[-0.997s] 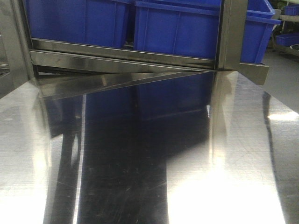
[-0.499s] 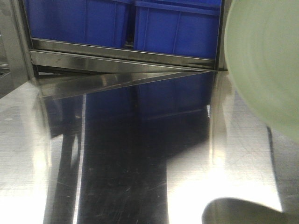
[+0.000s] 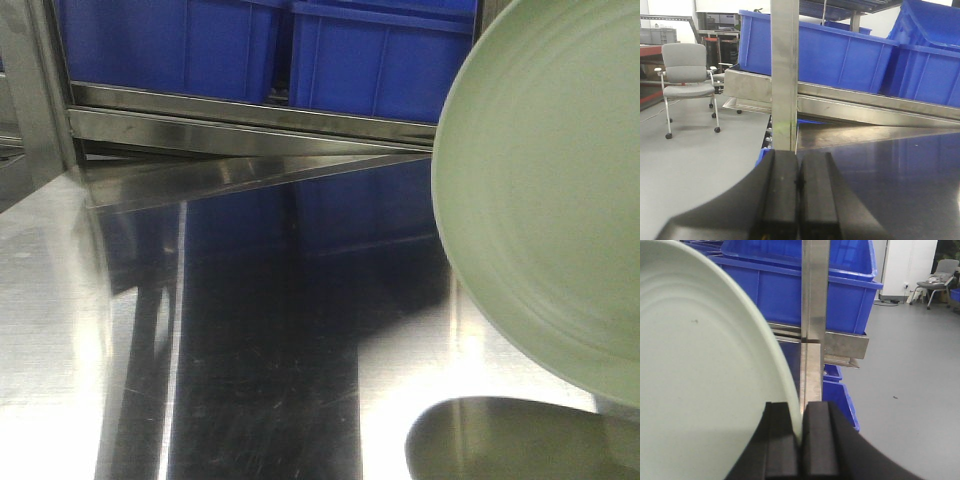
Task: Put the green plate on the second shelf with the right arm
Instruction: 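Raise the plate upright with the right gripper, clear of the table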
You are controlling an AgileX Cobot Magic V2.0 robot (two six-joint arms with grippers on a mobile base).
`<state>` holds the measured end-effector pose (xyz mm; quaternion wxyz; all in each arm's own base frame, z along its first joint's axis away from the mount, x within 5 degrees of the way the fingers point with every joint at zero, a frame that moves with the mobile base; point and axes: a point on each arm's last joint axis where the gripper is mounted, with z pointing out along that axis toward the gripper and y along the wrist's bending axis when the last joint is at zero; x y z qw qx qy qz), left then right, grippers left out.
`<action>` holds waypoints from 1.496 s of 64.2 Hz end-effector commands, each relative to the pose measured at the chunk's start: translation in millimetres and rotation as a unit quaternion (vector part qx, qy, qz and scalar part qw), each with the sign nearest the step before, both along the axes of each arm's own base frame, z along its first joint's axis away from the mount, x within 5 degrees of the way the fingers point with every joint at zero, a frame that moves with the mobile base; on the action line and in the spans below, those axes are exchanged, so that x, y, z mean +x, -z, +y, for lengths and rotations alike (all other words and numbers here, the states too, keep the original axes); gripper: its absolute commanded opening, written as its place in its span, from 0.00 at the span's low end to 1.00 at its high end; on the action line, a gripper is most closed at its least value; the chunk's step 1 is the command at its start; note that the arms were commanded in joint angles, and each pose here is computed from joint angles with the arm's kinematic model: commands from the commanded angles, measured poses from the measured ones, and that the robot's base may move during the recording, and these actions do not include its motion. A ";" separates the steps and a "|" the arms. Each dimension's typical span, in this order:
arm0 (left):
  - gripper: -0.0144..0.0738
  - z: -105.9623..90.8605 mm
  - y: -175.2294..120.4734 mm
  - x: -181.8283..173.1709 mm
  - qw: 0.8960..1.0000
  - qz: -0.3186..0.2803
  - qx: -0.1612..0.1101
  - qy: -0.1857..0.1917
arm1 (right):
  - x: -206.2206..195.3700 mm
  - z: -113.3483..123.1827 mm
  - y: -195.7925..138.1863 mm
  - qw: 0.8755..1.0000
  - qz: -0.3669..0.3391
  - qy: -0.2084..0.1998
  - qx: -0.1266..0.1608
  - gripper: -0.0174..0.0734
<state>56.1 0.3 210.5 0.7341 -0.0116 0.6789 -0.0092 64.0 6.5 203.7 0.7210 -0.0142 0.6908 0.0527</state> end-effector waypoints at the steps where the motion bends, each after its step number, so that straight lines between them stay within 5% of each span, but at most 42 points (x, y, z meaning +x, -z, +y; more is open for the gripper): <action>1: 0.31 -0.3 6.6 1.0 1.000 -0.021 -0.005 0.003 | -2.2 -0.5 -19.3 0.997 -0.073 0.002 0.005 0.25; 10: 0.31 -0.3 6.6 1.0 1.000 -0.021 -0.005 0.003 | -4.3 -3.7 -20.9 0.996 -0.087 0.023 -0.018 0.25; 36: 0.31 -0.3 6.6 1.0 1.000 -0.021 -0.005 0.003 | -13.8 -6.7 -32.7 0.986 -0.165 0.036 0.000 0.25; 96: 0.31 -0.3 6.6 1.0 1.000 -0.021 -0.005 0.003 | -13.8 -6.8 -32.8 0.986 -0.166 0.036 0.000 0.25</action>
